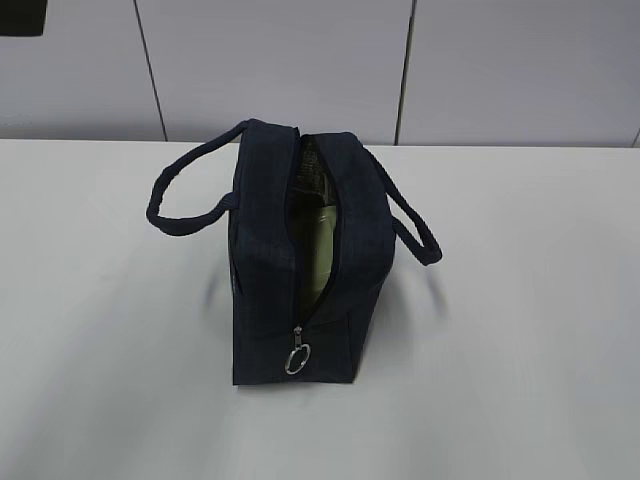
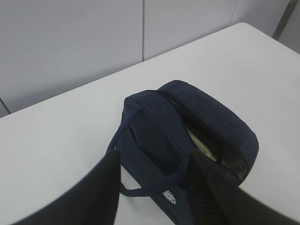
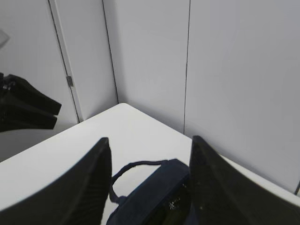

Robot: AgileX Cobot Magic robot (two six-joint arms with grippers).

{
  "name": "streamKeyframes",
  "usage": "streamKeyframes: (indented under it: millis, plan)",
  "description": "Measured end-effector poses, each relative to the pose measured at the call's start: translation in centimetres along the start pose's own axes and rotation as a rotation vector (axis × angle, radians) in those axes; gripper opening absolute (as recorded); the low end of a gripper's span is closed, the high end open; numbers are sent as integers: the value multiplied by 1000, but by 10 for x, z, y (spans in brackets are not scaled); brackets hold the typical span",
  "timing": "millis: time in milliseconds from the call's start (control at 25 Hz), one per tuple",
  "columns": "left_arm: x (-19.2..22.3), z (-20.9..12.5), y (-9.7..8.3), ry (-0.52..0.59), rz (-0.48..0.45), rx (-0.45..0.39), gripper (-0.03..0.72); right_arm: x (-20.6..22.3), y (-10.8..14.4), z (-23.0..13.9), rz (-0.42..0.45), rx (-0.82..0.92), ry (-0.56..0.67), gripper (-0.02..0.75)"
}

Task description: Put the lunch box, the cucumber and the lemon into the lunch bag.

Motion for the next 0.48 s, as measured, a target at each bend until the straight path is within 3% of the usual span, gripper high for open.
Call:
streamKeyframes:
  millis: [480]
  plan:
    - [-4, -41, -14, 51, -21, -35, 321, -22, -7, -135, 38, 221, 202, 403]
Point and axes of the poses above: a point on each arm's last joint axis where the gripper is mounted, x pointing out along that axis toward the gripper, y along the wrist's bending axis when the last joint is at zero, z = x × y, the point moved 7 cm from there along x, pointing out along that axis toward the gripper, and after that the axes turned 13 degrees about x, right-handed, at the moved point
